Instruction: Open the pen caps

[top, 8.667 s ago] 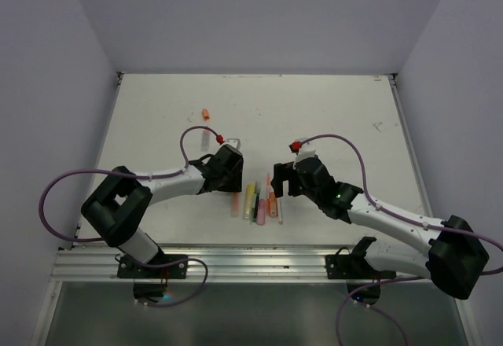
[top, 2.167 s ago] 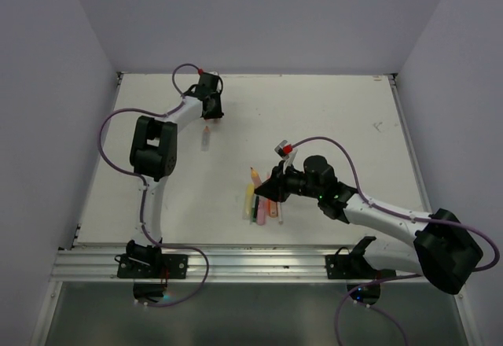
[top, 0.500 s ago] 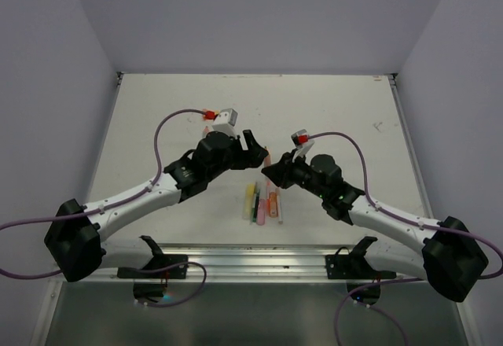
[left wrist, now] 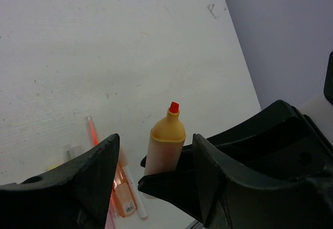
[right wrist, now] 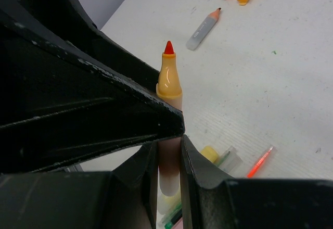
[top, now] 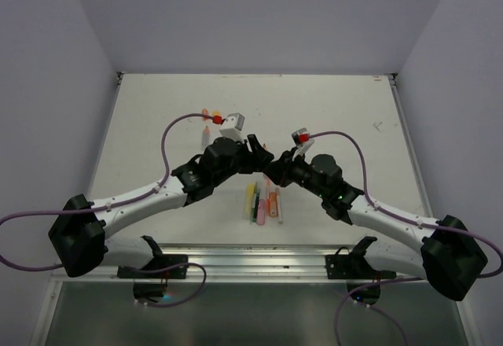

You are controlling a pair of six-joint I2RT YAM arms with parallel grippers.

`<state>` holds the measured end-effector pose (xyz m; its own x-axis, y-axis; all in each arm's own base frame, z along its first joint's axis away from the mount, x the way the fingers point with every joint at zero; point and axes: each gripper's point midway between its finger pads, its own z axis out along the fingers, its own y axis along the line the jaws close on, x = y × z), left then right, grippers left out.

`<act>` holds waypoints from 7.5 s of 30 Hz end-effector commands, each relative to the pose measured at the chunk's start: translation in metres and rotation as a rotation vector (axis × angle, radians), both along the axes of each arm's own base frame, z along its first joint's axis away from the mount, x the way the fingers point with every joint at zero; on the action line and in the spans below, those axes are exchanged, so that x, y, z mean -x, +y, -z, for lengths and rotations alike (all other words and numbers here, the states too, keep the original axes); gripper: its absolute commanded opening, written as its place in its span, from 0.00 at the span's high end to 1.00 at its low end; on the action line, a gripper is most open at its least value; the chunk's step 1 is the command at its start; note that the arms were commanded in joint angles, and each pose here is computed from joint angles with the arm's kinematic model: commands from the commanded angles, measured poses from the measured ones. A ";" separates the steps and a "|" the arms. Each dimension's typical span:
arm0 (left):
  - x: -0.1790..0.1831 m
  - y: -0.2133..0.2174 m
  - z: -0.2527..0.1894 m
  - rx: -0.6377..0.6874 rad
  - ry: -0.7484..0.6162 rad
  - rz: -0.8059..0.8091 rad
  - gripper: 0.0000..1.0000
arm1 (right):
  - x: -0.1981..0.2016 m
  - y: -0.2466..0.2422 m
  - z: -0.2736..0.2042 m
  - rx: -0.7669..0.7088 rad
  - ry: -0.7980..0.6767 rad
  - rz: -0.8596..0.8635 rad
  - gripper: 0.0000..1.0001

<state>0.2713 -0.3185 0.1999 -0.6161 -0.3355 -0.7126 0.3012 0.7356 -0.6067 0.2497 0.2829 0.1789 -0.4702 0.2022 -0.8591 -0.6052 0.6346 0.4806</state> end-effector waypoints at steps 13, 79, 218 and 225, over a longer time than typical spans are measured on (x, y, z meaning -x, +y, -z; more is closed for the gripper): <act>-0.012 -0.001 0.010 -0.083 -0.027 -0.064 0.92 | -0.004 0.000 -0.005 -0.035 -0.029 0.023 0.73; -0.142 0.159 -0.018 -0.396 0.080 -0.206 0.21 | -0.009 -0.005 0.056 0.291 0.135 0.128 0.13; 0.055 0.059 -0.076 0.329 -0.442 0.528 1.00 | 0.068 0.076 -0.046 -0.058 -0.082 -0.578 0.62; 0.058 0.059 -0.099 0.358 -0.538 0.548 1.00 | 0.071 0.072 -0.035 -0.045 -0.065 -0.595 1.00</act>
<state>0.2175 -0.2601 0.2695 -0.4605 -0.3045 -0.8338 0.8109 0.2378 -0.5347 0.1761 0.3524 0.2016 -0.4894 -0.0630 -0.8698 -0.8620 0.1863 0.4715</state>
